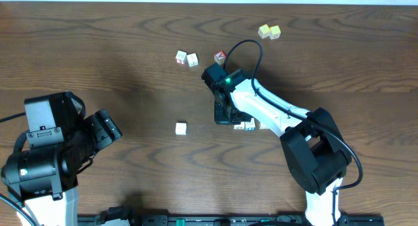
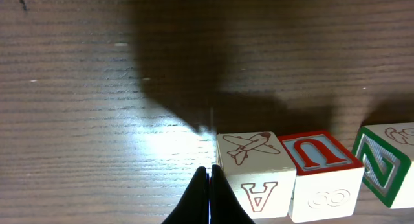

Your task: Lift 5 blocks

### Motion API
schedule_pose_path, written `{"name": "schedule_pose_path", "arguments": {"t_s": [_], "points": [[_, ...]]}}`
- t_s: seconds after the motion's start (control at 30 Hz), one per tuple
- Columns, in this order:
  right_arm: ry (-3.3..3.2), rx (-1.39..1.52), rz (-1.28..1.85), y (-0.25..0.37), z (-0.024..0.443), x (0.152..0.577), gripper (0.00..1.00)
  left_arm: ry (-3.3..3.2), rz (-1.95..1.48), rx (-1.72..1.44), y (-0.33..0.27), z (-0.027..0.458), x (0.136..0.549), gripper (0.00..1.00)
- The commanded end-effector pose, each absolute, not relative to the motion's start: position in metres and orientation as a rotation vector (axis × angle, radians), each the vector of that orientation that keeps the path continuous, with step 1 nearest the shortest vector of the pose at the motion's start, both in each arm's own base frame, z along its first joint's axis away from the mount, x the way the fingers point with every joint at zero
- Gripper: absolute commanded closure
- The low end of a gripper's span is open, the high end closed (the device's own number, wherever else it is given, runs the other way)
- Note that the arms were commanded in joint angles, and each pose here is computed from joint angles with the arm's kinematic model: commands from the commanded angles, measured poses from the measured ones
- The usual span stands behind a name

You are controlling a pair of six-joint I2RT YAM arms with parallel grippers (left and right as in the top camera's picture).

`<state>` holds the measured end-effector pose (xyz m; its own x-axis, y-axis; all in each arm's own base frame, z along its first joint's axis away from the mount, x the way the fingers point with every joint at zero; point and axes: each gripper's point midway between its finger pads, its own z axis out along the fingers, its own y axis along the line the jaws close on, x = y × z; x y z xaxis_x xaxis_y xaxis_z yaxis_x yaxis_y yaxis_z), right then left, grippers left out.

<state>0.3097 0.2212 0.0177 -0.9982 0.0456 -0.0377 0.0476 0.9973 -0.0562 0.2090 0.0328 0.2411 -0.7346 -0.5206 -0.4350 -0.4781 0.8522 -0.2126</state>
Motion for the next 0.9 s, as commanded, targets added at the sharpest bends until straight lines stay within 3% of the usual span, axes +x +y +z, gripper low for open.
{"name": "schedule_pose_path", "arguments": {"t_s": [0.0,0.57,0.87], "points": [[3.092,0.126,-0.145,0.212,0.014,0.312,0.99,2.527,-0.102,-0.743,0.035,0.244,0.209,0.14],[3.125,0.048,-0.027,0.224,0.014,0.311,0.99,2.527,-0.102,-0.743,0.035,0.244,0.209,0.14],[3.148,-0.031,-0.005,0.216,0.057,0.327,0.99,2.527,-0.102,-0.743,0.035,0.244,0.209,0.14]]}}
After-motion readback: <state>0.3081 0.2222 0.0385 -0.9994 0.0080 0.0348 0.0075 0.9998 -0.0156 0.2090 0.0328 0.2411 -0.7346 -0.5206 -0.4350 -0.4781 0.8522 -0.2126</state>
